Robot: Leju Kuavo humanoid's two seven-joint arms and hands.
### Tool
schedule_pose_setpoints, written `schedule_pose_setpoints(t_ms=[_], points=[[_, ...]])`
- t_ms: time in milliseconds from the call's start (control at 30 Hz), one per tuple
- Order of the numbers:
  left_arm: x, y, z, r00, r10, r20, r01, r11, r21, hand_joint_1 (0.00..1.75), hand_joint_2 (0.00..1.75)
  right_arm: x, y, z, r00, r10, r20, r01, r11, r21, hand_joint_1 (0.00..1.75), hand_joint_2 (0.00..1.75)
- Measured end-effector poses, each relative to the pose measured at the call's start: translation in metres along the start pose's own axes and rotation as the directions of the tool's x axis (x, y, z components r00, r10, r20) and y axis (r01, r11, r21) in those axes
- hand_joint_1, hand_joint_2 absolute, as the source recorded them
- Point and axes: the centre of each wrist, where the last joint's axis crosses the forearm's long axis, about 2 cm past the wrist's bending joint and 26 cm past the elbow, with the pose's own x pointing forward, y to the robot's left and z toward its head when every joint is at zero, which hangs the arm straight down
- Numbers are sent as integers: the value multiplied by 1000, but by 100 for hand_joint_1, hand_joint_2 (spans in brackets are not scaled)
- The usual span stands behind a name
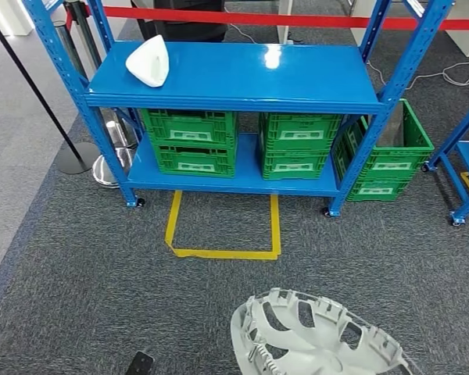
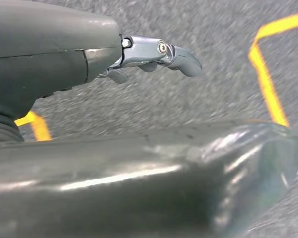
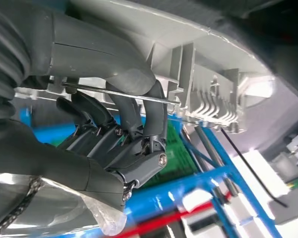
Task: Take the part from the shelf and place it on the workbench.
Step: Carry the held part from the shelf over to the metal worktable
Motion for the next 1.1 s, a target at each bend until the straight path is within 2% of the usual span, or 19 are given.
schedule_pose_setpoints(t_ms=[133,200,300,400,467,533,733,933,1100], points=[[6,15,-9,999,-12,39,9,997,71,0,0,-3,-15,-1,999,39,14,-38,999,-28,175,175],[11,32,-17,997,-35,74,24,989,144,0,0,-7,-21,-3,999,37,33,-36,999,-13,175,175],[26,81,-34,985,-72,154,34,971,237,0,0,-18,-31,-12,997,28,65,-29,999,15,175,175],[54,138,-48,950,-176,256,97,951,294,0,0,-31,-43,-24,996,28,85,-29,1000,9,175,175],[76,165,-54,915,-253,316,149,936,318,0,0,-37,-50,-31,995,33,97,-33,999,-1,175,175],[95,181,-57,881,-309,360,185,923,339,0,0,-41,-58,-36,993,40,109,-39,999,-11,175,175],[131,192,-61,811,-383,442,237,906,350,0,0,-48,-71,-45,989,42,138,-40,999,-20,175,175],[153,181,-57,753,-411,515,288,908,304,0,0,-52,-61,-52,986,25,163,-20,999,-32,175,175],[171,187,-58,691,-498,523,380,867,323,0,0,-54,-64,-56,985,25,170,-19,999,-35,175,175]])
